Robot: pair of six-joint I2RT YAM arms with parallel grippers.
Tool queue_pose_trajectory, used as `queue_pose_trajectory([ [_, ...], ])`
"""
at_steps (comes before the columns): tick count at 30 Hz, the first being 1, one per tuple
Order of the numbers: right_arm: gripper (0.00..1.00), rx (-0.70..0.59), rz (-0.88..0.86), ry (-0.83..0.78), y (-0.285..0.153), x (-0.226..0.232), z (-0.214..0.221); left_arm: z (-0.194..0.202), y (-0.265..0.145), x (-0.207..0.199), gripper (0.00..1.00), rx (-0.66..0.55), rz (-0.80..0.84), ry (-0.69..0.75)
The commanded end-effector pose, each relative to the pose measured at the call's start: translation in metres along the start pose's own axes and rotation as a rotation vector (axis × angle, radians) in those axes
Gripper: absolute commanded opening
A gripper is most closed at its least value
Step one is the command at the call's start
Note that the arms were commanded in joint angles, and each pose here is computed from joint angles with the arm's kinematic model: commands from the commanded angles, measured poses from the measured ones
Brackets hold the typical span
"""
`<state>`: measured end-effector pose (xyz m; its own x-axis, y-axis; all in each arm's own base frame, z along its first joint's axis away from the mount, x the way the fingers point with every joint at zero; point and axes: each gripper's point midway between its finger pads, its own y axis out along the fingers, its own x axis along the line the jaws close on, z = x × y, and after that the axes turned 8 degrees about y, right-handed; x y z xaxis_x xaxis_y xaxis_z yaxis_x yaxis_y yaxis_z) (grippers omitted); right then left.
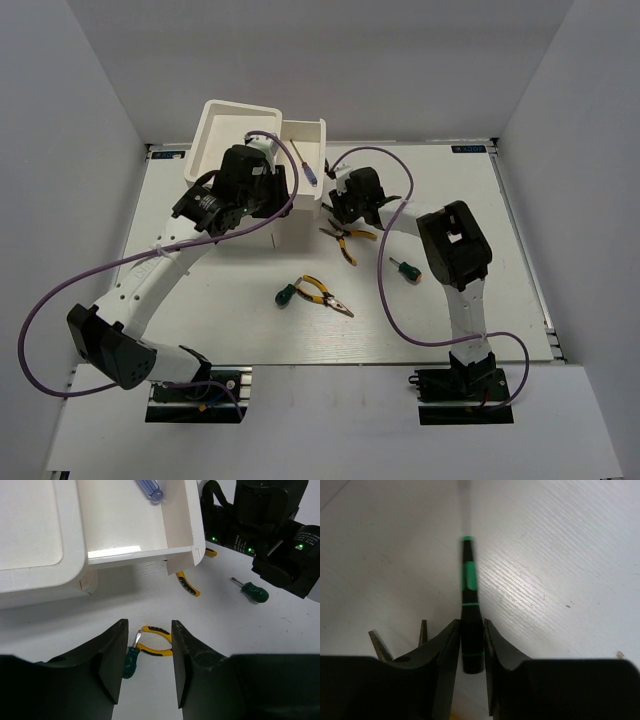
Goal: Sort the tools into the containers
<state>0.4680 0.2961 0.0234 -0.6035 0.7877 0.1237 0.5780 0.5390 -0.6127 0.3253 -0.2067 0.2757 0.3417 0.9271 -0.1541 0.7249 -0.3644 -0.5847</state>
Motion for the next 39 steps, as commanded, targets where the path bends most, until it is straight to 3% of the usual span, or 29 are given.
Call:
queue_pose_trajectory([
  [1,0.30,0.063,0.051,-0.024,-0.001,-0.015,0.017,-0.016,-0.015,-0.001,0.50,-0.057,-0.002,-0.008],
  [6,0.00,0.103,0.048,-0.024,-0.007,-0.018,0.023,-0.015,-0.017,0.000,0.52,-0.057,-0.002,-0.008],
  [9,0.00,0.143,0.072,-0.008,-0.020,-0.025,0.030,-0.017,-0.020,0.001,0.52,-0.068,-0.009,-0.009],
  [11,0.00,0.117,0.126,-0.004,-0.037,-0.034,0.012,-0.019,-0.024,0.003,0.52,-0.082,-0.015,-0.011],
  [14,0.00,0.145,0.277,0.063,-0.067,-0.069,0.006,-0.017,-0.030,0.004,0.52,-0.096,-0.011,-0.012],
  [17,0.00,0.078,0.342,0.191,-0.103,-0.101,-0.023,-0.016,-0.031,0.005,0.52,-0.113,-0.016,-0.023],
  [20,0.00,-0.084,0.163,0.241,-0.125,-0.085,-0.068,-0.011,-0.025,0.005,0.52,-0.106,0.003,-0.027],
  [23,0.00,-0.244,0.017,0.185,-0.143,-0.066,-0.120,-0.010,-0.021,0.001,0.52,-0.099,0.023,-0.026],
  [27,0.00,-0.369,-0.091,0.171,-0.162,-0.044,-0.182,-0.004,-0.015,0.002,0.43,-0.079,0.018,-0.024],
  [34,0.00,-0.404,-0.354,0.227,-0.169,0.033,-0.241,0.014,-0.020,0.004,0.38,-0.066,0.016,-0.074],
  [39,0.00,-0.350,-0.431,0.269,-0.148,0.079,-0.241,0.014,-0.027,0.010,0.41,-0.088,-0.009,-0.087],
])
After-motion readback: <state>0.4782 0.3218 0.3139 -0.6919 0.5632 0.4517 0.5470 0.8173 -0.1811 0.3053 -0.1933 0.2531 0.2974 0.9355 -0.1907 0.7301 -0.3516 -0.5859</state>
